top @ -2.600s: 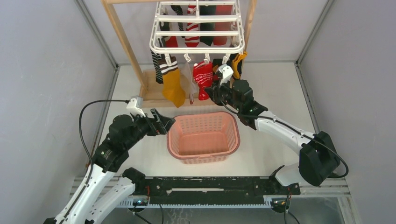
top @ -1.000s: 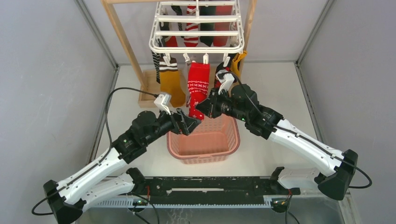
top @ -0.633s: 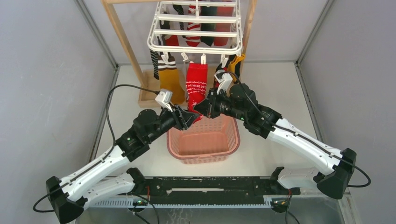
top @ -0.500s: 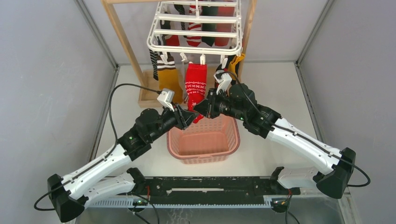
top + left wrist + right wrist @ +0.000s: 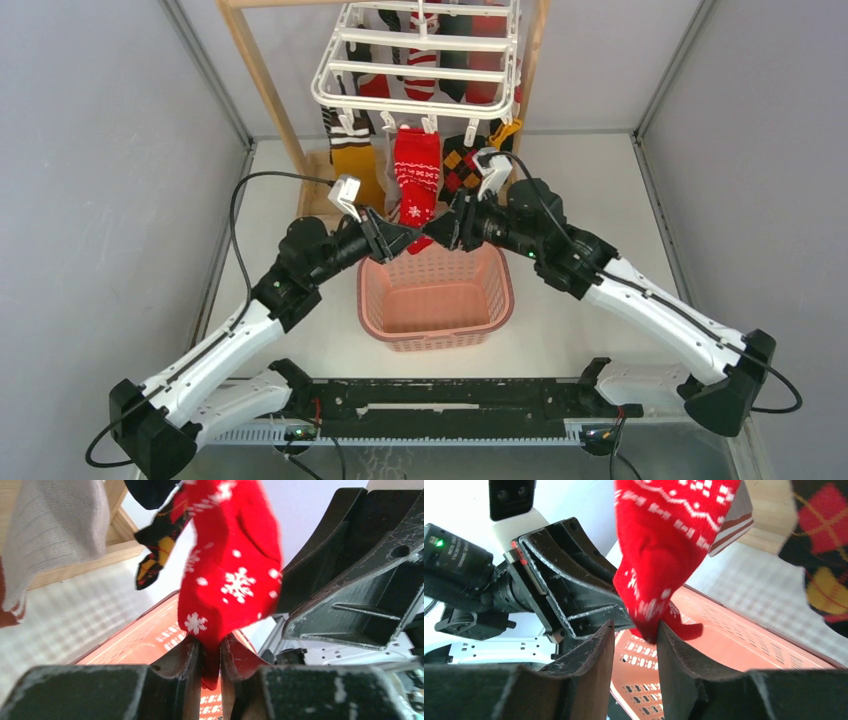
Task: Remove the socks clipped to the hanger
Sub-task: Remove the sock from the hanger.
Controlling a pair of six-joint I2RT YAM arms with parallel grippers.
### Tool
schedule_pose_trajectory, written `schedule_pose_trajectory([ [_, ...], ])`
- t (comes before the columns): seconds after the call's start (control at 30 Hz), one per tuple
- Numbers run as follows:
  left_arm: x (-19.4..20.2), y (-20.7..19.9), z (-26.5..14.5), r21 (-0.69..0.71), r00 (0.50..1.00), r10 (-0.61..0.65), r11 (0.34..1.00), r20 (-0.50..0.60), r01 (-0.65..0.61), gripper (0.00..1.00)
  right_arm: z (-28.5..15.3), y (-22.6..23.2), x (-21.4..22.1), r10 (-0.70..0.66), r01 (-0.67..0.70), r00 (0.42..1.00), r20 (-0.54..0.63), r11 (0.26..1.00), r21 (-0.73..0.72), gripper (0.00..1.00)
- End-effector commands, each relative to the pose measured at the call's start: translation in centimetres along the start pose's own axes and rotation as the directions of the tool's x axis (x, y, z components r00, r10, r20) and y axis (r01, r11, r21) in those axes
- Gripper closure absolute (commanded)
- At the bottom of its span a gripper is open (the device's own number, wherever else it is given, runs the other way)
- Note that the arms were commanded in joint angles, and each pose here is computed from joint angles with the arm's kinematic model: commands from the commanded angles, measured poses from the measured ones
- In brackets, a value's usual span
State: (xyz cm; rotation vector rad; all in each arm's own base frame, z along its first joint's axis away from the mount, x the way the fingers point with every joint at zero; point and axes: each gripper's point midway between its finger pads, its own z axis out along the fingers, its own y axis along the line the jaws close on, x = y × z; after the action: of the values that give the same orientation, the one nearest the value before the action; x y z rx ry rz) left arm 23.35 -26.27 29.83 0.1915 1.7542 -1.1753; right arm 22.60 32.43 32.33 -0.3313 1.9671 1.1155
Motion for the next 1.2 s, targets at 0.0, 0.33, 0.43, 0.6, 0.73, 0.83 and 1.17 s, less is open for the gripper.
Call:
schedule_pose_trajectory([
  [0.0, -1.1, -3.1, -0.3, 0.18, 0.999, -0.052, 0.982, -0.016, 0.054, 0.78, -2.8, 0.4, -2.3, -0.056, 0.059, 0.994, 0.098, 0.998, -0.028, 0.55],
  [0.33, -0.8, -3.7, -0.8, 0.317, 0.983, -0.162, 0.931, -0.084, 0.181, 0.77, -6.1, 1.0, -6.0, -0.188, 0.206, 0.94, 0.283, 0.978, -0.035, 0.53],
  [0.43, -0.8, -3.4, -1.1, 0.33, 0.977, -0.189, 0.92, -0.094, 0.21, 0.76, -6.6, 1.8, -7.5, -0.243, 0.272, 0.907, 0.342, 0.962, -0.036, 0.51],
  [0.6, -0.9, -3.0, -1.7, 0.36, 0.965, -0.235, 0.896, -0.116, 0.262, 0.75, -6.5, 2.4, -9.9, -0.319, 0.349, 0.853, 0.413, 0.937, 0.001, 0.5],
  [0.73, -0.6, -2.9, -1.9, 0.367, 0.957, -0.252, 0.885, -0.142, 0.288, 0.75, -5.7, 2.5, -11.4, -0.363, 0.381, 0.827, 0.43, 0.923, 0.048, 0.48],
  [0.83, -0.5, -2.3, -2.1, 0.356, 0.951, -0.27, 0.882, -0.153, 0.308, 0.75, -5.0, 2.9, -12.8, -0.399, 0.411, 0.795, 0.457, 0.908, 0.079, 0.43],
  [1.17, -1.1, -1.6, -2.9, 0.374, 0.934, -0.317, 0.856, -0.165, 0.357, 0.75, -1.7, 3.2, -16.1, -0.514, 0.477, 0.717, 0.471, 0.854, 0.207, 0.4],
])
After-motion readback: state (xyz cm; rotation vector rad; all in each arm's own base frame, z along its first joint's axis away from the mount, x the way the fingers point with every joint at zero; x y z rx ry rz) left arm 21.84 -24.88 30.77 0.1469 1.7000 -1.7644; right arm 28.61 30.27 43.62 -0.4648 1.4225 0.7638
